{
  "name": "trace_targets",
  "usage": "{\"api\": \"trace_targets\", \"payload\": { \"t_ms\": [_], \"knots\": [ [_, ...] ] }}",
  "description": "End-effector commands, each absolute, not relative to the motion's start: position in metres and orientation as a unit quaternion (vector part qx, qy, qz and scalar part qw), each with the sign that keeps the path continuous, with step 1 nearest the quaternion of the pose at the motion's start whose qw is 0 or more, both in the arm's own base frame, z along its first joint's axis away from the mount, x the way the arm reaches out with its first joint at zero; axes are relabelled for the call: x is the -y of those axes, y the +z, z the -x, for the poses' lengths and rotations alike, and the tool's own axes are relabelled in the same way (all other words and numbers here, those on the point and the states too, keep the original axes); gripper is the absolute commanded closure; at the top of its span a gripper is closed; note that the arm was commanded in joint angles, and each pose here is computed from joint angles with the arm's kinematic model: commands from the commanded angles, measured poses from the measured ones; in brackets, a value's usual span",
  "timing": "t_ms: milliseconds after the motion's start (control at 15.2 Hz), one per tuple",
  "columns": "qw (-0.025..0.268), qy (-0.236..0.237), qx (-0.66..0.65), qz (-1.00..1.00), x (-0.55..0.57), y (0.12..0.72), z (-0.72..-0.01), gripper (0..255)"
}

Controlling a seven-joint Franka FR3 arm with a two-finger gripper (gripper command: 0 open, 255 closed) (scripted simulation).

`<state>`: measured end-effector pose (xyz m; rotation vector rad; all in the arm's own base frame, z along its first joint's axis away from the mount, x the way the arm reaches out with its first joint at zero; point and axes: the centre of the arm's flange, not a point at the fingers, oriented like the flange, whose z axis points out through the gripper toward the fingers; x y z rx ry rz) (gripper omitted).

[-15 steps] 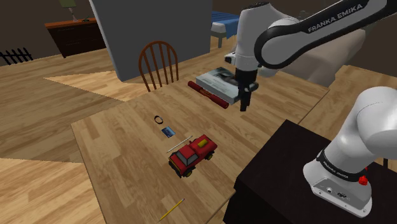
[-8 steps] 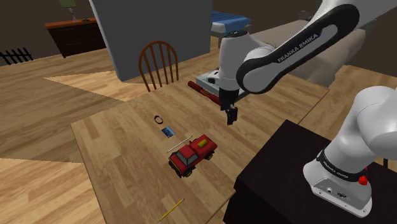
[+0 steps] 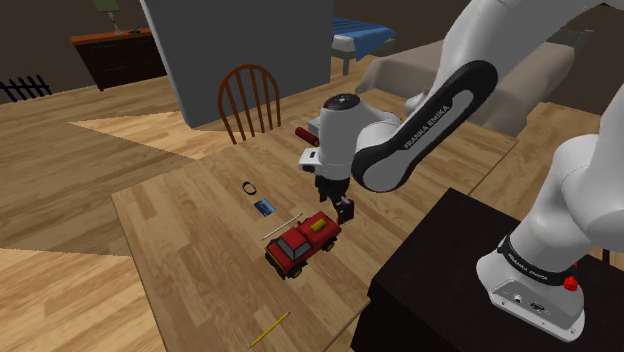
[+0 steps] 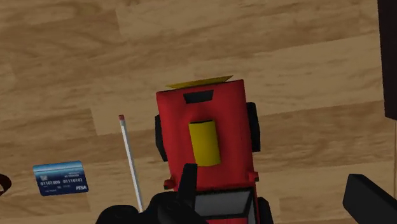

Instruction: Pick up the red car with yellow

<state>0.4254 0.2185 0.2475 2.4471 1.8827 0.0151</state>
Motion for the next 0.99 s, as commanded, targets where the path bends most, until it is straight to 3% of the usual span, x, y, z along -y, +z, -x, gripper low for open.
{"api": "trace_targets", "payload": {
  "t_ms": [0, 858, 924],
  "knots": [
    [0.028, 0.01, -0.643, -0.765, -0.239, 0.226, -0.427, 0],
    [0.031, 0.017, -0.688, -0.724, -0.265, 0.157, -0.424, 0],
    [0.031, 0.017, -0.688, -0.724, -0.265, 0.157, -0.424, 255]
  ]
}}
